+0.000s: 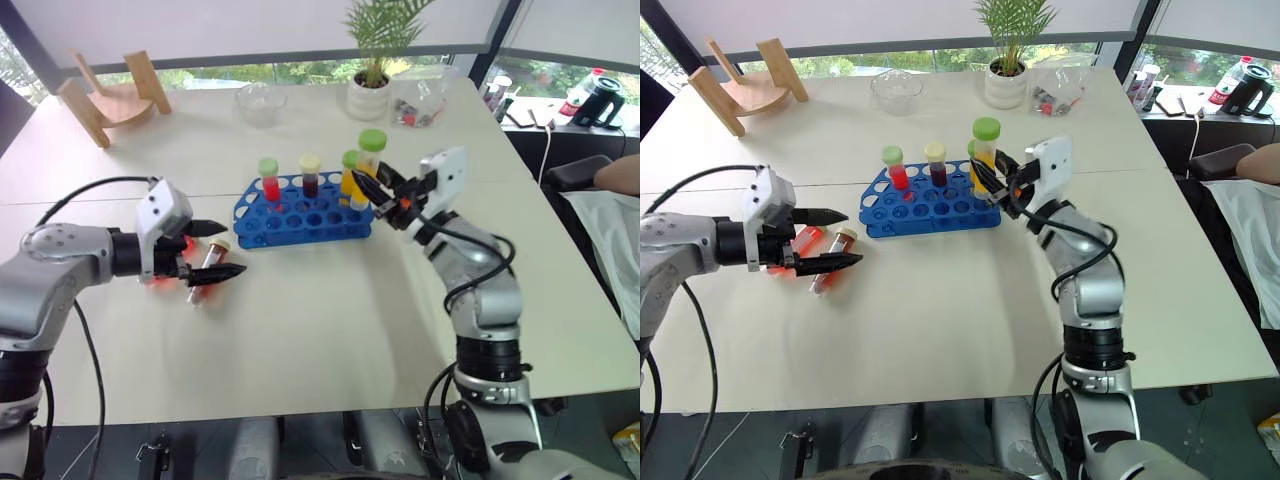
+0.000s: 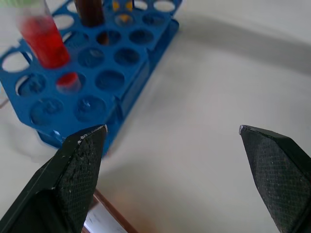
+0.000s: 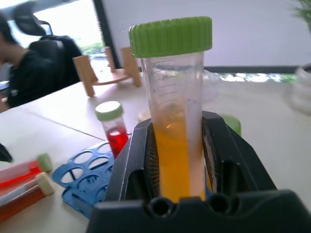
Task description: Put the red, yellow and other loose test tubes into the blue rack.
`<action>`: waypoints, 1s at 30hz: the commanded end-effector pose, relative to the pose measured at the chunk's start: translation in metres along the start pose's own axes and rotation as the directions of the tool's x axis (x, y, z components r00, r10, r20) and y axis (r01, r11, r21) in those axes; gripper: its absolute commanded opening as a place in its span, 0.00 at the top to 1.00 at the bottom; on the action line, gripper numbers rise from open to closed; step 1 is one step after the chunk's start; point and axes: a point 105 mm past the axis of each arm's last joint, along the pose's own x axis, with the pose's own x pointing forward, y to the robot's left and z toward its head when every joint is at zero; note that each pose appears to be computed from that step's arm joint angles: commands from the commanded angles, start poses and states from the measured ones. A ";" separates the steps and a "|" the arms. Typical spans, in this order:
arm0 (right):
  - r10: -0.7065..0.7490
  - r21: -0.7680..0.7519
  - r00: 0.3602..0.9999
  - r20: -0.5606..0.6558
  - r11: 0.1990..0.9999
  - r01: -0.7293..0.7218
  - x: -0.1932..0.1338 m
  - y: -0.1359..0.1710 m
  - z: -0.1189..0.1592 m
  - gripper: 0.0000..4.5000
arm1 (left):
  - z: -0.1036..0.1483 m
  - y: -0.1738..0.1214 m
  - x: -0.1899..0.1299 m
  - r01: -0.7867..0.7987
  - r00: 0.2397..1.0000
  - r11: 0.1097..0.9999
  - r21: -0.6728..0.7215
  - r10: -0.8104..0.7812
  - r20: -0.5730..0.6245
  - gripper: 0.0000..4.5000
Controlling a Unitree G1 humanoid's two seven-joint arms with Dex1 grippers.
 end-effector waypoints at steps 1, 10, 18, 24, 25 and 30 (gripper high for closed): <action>-0.053 -0.032 0.998 0.045 0.998 0.054 0.004 -0.006 -0.002 0.82 | 0.003 0.003 0.001 -0.003 1.000 1.000 0.030 0.003 -0.015 0.00; -0.023 -0.012 0.999 -0.030 1.000 0.023 0.005 0.002 -0.031 0.82 | -0.004 0.005 0.003 -0.017 1.000 0.999 0.028 0.018 -0.025 0.00; 0.004 -0.039 0.998 -0.060 0.999 -0.007 0.011 0.009 -0.043 0.82 | -0.009 0.002 0.007 -0.020 0.999 1.000 0.021 0.021 -0.027 0.00; 0.007 -0.074 0.998 -0.068 0.997 -0.012 0.014 0.012 -0.050 0.82 | -0.012 0.003 0.008 -0.029 0.999 0.999 0.017 0.029 -0.027 0.00; 0.003 -0.077 0.998 -0.066 0.997 -0.008 0.014 0.011 -0.050 0.82 | -0.012 0.002 0.008 -0.029 0.999 0.999 0.017 0.029 -0.026 0.00; 0.014 -0.082 0.999 -0.044 0.996 -0.018 0.011 0.015 -0.044 0.49 | -0.012 0.004 0.006 -0.036 0.999 0.999 0.012 0.036 -0.015 0.00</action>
